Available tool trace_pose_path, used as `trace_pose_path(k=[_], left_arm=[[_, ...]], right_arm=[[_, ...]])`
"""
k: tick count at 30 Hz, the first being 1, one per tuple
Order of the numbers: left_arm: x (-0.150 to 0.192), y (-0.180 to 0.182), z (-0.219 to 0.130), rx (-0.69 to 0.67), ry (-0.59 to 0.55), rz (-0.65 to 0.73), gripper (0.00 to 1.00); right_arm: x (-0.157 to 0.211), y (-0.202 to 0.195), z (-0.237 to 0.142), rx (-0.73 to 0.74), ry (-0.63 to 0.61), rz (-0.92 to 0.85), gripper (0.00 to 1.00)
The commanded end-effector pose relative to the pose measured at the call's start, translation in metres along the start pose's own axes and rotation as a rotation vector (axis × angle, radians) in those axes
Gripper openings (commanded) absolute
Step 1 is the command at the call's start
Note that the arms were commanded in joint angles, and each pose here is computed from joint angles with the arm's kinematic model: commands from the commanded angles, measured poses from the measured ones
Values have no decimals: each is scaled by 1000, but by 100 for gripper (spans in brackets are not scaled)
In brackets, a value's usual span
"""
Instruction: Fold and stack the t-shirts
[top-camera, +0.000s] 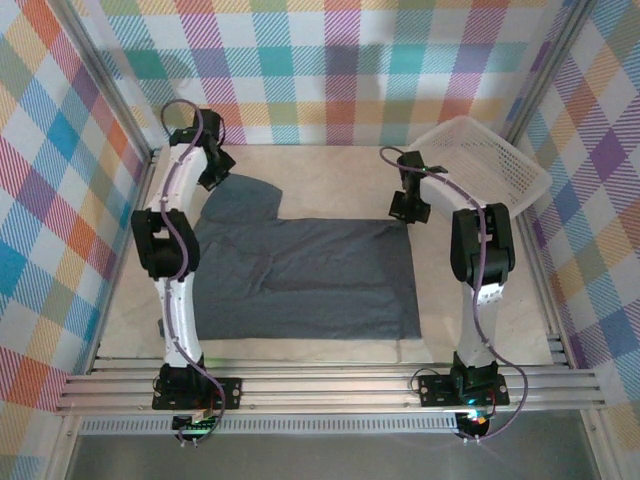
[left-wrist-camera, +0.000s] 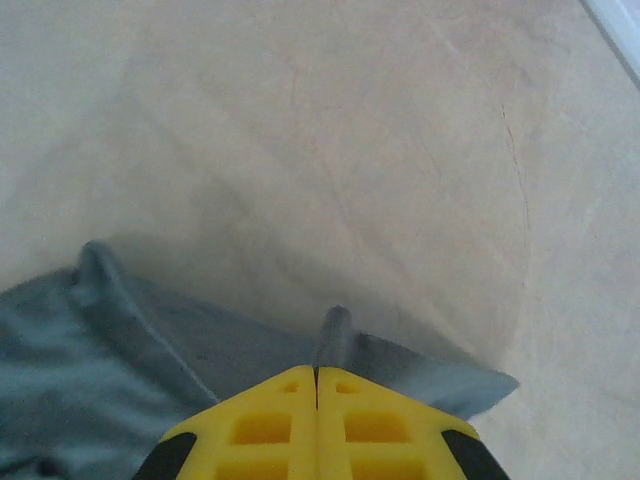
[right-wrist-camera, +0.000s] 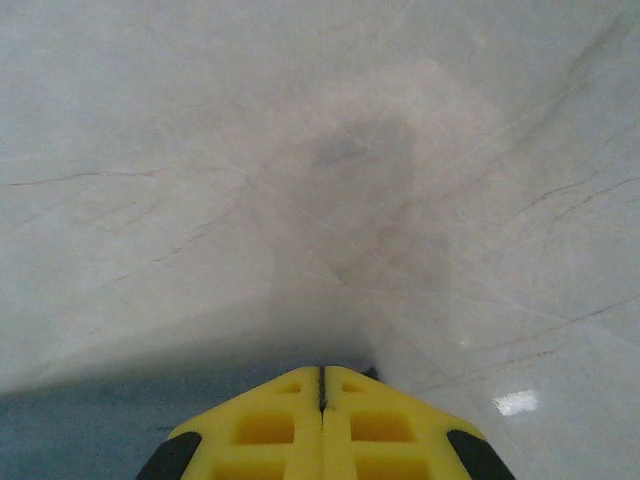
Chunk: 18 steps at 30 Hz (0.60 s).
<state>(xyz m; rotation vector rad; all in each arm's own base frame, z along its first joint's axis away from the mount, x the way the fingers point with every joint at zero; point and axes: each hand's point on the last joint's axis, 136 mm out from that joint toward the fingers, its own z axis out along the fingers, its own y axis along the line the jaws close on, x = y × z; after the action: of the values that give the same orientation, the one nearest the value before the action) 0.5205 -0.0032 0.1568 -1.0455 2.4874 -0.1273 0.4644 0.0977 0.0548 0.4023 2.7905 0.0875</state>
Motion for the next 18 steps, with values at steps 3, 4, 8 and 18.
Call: trace_pose_path(k=[3,4,8,18], left_arm=[[17,43,-49,-42,-32,-30,0],[21,53,-55,-57,-39,-41,0],[36,95,-78,-115,-74,-91,0],[80,176,-121,-212,-147,-178,0]], right_arm=[[-4,2,-36,-52,-71,-7,0],[-1,0,-39,-52,-70,0,0],[14,-8,-48,-55,-61,18,0],[64,-25,-59,-83,-17,37,0]])
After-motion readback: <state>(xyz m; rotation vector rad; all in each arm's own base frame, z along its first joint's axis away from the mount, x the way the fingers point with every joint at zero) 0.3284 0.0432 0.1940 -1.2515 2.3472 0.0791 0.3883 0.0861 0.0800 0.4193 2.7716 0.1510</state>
